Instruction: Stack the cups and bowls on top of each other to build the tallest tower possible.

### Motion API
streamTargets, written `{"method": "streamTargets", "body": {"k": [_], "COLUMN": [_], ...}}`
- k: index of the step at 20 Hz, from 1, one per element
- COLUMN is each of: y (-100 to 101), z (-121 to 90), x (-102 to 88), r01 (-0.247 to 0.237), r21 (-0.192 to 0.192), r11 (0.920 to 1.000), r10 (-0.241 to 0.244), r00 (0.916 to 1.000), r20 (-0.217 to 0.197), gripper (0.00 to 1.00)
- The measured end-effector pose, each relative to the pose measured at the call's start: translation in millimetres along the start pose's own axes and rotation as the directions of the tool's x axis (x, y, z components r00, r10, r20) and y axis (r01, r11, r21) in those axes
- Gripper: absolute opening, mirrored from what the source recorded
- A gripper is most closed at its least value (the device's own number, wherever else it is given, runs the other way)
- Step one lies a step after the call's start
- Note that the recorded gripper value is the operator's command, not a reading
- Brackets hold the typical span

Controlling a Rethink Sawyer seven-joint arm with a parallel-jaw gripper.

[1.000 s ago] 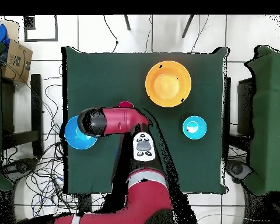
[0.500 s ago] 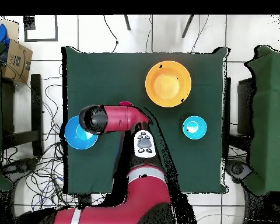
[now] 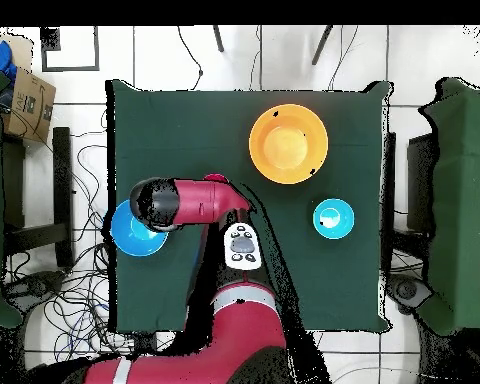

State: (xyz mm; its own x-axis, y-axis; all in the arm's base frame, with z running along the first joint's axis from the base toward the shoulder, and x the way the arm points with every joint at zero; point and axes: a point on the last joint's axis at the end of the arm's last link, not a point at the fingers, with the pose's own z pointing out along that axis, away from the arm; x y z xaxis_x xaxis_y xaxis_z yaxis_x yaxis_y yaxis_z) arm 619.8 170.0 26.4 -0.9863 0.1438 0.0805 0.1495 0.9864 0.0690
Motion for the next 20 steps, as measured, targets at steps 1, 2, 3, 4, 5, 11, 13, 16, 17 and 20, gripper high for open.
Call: {"method": "streamTargets", "body": {"k": [1, 2, 3, 4, 5, 11, 13, 16, 17, 20], "y": [5, 6, 8, 10, 12, 25, 26, 25, 24, 20], "z": [-2, -4, -5, -6, -8, -26, -29, -31, -32, -31], "x": [2.8, 3.4, 4.1, 4.4, 4.8, 0.9, -1.3, -4.8, -6.3, -9.2], "r01": [0.004, 0.006, 0.008, 0.009, 0.012, 0.024, 0.022, 0.015, 0.012, 0.005], "r21": [0.001, 0.002, 0.002, 0.003, 0.004, 0.005, 0.002, -0.003, -0.004, -0.004], "r11": [1.0, 1.0, 1.0, 1.0, 0.9999, 0.9997, 0.9997, 0.9999, 0.9999, 1.0], "r10": [-0.004, -0.006, -0.008, -0.009, -0.012, -0.024, -0.022, -0.016, -0.012, -0.006], "r00": [0.9998, 0.9996, 0.9994, 0.9991, 0.9987, 0.9968, 0.9973, 0.9978, 0.9979, 0.998], "r20": [-0.021, -0.028, -0.034, -0.04, -0.05, -0.076, -0.07, -0.064, -0.064, -0.063], "gripper": [1.0, 1.0, 1.0, 1.0, 1.0, 1.0, 1.0, 1.0, 1.0, 1.0]}}
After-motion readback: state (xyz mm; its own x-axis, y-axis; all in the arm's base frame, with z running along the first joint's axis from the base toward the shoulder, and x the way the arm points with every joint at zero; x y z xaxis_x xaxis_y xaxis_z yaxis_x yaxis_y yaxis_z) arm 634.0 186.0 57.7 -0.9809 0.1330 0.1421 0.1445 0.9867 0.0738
